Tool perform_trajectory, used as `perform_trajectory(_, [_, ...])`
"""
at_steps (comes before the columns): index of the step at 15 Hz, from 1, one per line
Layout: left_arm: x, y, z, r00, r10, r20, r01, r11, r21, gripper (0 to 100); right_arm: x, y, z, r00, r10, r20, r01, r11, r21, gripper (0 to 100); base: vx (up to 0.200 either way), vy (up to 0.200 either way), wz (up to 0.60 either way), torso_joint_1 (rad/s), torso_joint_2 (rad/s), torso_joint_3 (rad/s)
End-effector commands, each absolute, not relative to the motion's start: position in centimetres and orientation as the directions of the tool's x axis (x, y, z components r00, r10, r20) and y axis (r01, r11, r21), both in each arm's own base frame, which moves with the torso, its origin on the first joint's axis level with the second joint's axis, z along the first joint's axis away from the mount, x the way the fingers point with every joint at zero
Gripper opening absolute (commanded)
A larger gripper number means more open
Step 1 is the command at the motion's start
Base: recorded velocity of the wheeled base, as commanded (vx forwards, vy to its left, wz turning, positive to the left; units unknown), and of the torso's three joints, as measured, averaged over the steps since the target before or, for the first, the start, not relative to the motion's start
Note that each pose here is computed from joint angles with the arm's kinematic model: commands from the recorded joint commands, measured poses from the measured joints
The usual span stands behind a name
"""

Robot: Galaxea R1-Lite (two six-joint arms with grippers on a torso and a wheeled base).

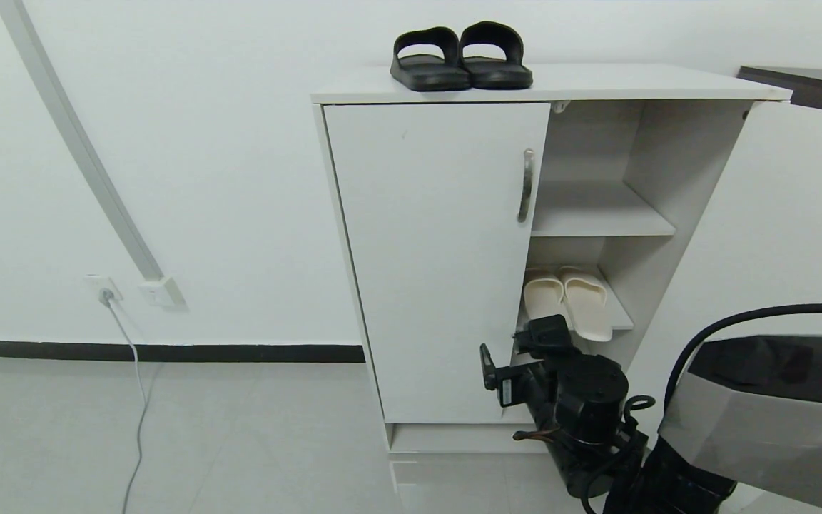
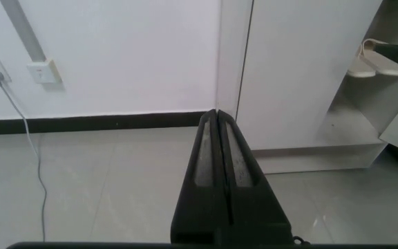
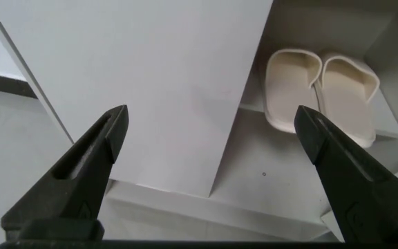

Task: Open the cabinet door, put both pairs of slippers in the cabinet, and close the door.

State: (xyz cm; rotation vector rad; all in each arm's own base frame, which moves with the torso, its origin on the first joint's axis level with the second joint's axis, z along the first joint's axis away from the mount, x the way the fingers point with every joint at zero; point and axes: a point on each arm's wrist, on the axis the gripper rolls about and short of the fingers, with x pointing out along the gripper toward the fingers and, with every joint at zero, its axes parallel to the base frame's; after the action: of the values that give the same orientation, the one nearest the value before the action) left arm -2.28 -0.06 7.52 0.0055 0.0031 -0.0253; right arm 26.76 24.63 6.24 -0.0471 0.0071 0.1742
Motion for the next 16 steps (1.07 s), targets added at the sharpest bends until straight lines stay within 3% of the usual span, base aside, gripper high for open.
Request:
perform_trajectory(1, [-2.28, -0.06, 7.52, 1.0, -0.026, -0.003, 0.026, 1.0, 0.006, 0, 26.83, 24.71, 5.44, 0.984, 0.174, -0.024, -0.175, 0.982, -0.064, 100, 0.0, 0.0, 0.0, 0.0, 0.0, 0.0])
perform_trajectory(5, [-2.28, -0.06, 7.52, 1.0, -0.026, -0.003, 0.026, 1.0, 0.006, 0, 26.81, 24.69, 5.4, 0.985, 0.172, -0.026, -0.174, 0.982, -0.07, 100, 0.0, 0.0, 0.0, 0.008, -0.08, -0.098])
perform_trajectory(16, [-2.28, -0.06, 7.52, 1.0, -0.026, -0.003, 0.026, 1.0, 0.006, 0, 26.77, 24.65, 5.33, 0.985, 0.172, -0.03, -0.174, 0.982, -0.073, 100, 0.0, 0.0, 0.0, 0.091, -0.44, -0.341])
